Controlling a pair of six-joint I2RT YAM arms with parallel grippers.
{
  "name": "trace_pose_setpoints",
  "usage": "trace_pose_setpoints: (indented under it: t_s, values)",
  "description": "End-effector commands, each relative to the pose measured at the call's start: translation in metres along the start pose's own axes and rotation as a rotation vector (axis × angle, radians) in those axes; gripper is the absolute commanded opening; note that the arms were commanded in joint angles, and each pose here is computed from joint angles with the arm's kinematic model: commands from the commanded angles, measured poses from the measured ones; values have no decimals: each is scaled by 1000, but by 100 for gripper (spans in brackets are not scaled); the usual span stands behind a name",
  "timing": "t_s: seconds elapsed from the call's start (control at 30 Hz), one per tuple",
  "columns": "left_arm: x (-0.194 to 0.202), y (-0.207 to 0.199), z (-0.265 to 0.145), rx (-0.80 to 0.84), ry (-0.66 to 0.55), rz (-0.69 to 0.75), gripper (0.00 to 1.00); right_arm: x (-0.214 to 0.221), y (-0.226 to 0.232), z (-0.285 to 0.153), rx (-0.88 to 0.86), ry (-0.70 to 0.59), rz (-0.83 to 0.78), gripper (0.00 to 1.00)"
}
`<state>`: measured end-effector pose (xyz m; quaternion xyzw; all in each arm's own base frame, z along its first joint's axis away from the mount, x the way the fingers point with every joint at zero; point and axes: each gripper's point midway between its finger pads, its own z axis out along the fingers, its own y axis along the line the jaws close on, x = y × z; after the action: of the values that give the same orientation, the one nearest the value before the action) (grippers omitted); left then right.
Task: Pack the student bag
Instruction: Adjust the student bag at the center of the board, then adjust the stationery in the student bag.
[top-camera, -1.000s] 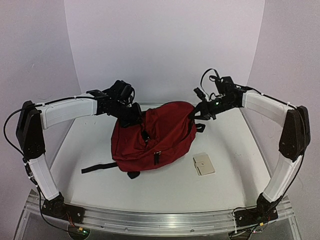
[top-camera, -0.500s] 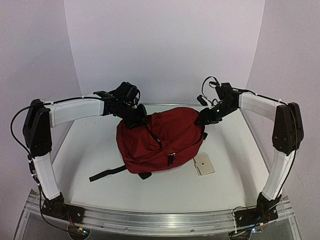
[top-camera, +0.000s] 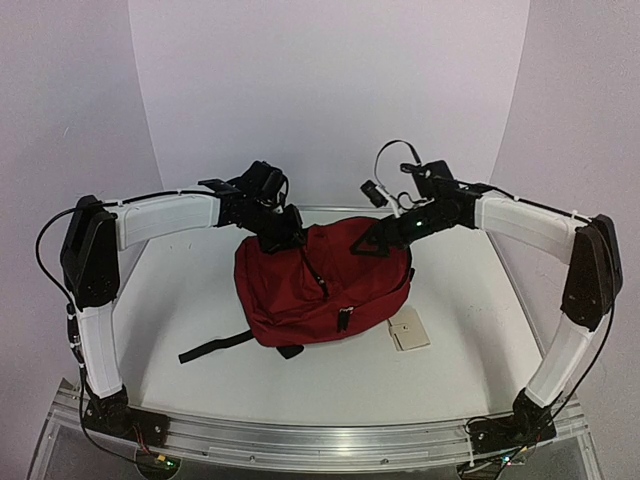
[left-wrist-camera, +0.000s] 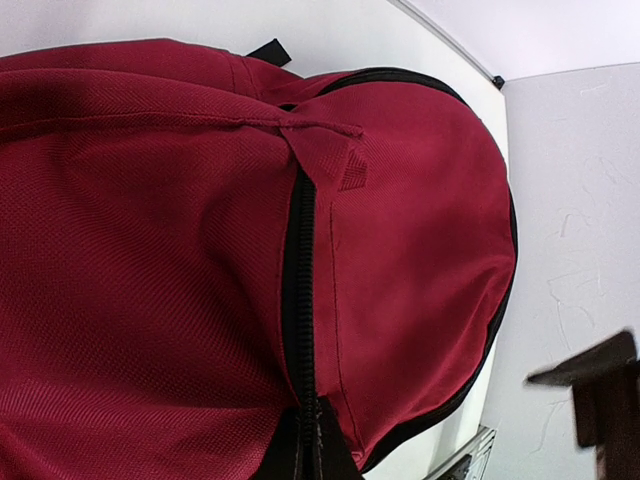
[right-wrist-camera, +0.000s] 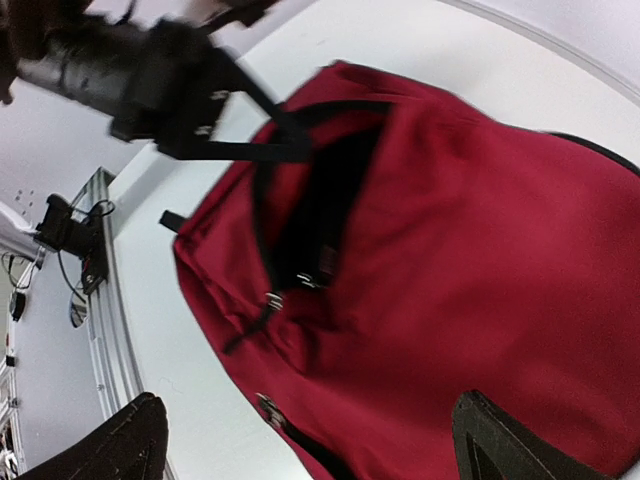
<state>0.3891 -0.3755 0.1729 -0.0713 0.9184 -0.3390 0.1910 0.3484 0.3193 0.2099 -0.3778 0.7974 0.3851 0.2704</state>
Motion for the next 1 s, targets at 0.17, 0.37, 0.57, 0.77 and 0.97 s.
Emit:
trace_pose_setpoints:
  t_s: [0.17, 0.37, 0.57, 0.77, 0.97]
  values:
    - [-18, -28, -13, 77, -39, 11, 0, -9, 26, 79, -42, -49, 51, 88]
    - [-19, -26, -15, 66, -44, 13, 0, 7, 28, 111, -53, -26, 115, 82]
    - [-23, -27, -14, 63, -53, 17, 0, 16, 28, 130, 1, -9, 140, 73]
    - [-26, -29, -12, 65, -57, 26, 0, 26, 29, 138, 11, 17, 180, 51]
    - [-28, -31, -11, 73, -54, 31, 0, 34, 55, 143, -160, 70, 247, 26]
